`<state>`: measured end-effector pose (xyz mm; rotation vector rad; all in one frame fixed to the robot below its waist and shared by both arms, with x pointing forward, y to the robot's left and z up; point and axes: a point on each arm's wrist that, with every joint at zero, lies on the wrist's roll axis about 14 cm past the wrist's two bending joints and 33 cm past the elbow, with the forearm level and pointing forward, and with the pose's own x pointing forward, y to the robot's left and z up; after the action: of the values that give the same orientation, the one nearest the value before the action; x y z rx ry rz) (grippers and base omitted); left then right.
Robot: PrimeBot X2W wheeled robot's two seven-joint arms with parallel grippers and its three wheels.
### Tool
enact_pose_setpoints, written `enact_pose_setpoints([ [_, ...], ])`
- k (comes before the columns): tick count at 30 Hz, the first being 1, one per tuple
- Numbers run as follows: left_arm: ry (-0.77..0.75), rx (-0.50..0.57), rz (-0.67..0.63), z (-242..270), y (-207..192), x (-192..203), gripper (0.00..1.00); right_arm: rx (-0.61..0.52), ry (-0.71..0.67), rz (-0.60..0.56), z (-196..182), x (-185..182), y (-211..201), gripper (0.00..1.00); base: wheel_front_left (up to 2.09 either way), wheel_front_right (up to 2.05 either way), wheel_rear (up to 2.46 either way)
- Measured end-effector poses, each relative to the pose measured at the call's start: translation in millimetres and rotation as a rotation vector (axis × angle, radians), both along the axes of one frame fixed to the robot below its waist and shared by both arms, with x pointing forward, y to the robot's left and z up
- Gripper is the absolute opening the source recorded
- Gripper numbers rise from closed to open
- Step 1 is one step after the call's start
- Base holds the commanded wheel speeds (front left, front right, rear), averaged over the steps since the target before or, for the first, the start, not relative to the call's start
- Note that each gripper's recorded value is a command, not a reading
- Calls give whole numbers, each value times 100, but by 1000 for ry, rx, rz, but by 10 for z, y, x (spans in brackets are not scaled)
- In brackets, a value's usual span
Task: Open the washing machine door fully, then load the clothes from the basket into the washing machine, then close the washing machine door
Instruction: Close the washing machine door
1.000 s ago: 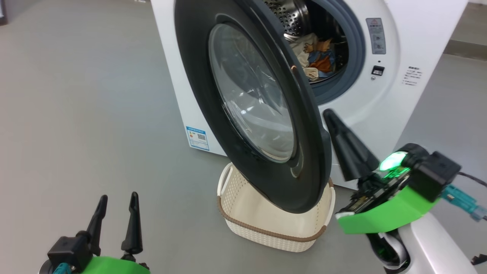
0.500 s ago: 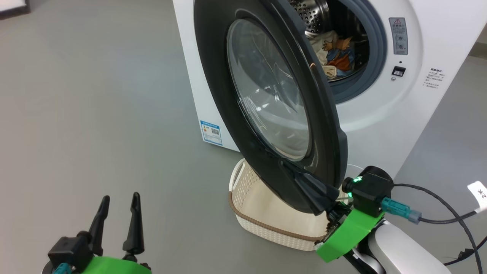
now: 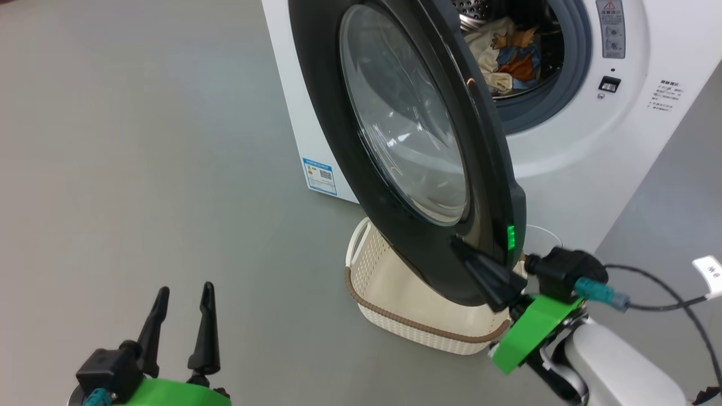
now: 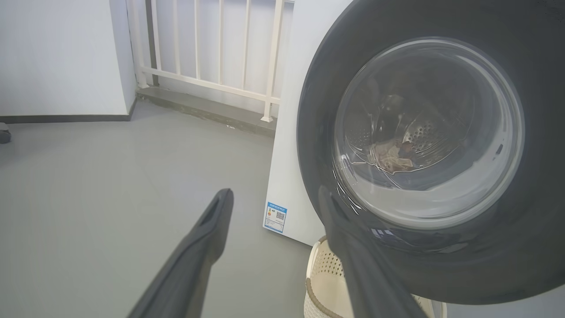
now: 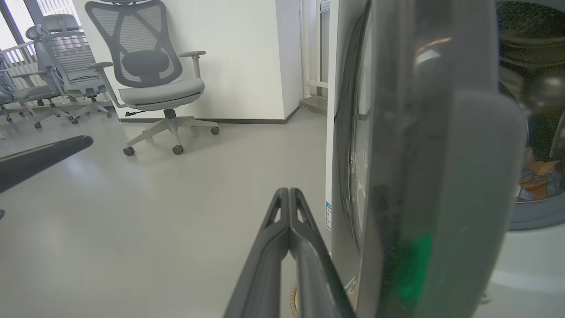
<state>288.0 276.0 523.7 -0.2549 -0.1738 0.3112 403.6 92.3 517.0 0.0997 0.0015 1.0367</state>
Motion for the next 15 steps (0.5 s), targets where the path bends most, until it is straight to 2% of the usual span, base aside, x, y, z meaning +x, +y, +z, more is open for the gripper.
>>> enact_pose_setpoints([
  [15,39,16,-21,-63,-59,219,100,-12,23,-167,-132,671,-447,0,0,0,0],
])
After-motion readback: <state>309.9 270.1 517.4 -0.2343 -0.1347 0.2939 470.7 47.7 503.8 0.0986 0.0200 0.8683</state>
